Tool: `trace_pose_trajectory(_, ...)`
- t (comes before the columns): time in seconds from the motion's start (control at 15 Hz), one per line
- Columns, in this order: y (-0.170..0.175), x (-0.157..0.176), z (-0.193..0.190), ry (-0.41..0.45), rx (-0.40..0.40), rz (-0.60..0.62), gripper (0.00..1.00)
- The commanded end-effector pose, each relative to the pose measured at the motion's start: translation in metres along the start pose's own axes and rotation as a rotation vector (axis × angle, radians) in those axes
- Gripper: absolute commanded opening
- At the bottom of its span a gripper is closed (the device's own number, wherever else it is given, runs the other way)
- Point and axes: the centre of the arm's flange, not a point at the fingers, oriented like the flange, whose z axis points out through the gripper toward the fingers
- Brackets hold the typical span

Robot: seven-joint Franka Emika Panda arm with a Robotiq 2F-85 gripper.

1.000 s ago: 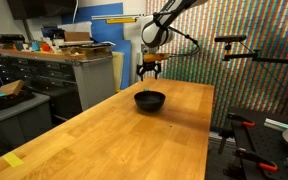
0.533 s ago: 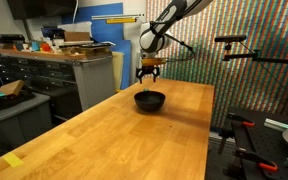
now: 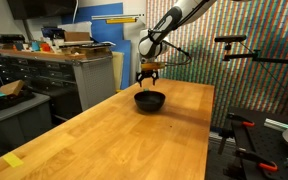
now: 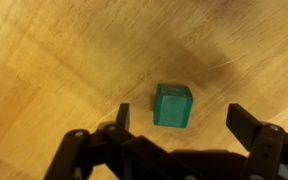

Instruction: Put the block in the bowl

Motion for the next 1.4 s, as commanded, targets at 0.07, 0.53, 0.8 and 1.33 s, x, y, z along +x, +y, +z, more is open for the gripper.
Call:
trace_pose_trajectory(0.07,-0.011,0.018,0.011,-0.021,0.012,-0.034,1.0)
trace_pose_trajectory(0.53,-0.003,0.02,0.032,-0.053,-0.006,-0.051,0.74)
trace_pose_trajectory(0.8,0.001,0.023,0.037,-0.062,-0.003,-0.057,0.42)
trace_pose_trajectory(1.33,0.002,0.029,0.02,-0.052,0.015,-0.067,0.19)
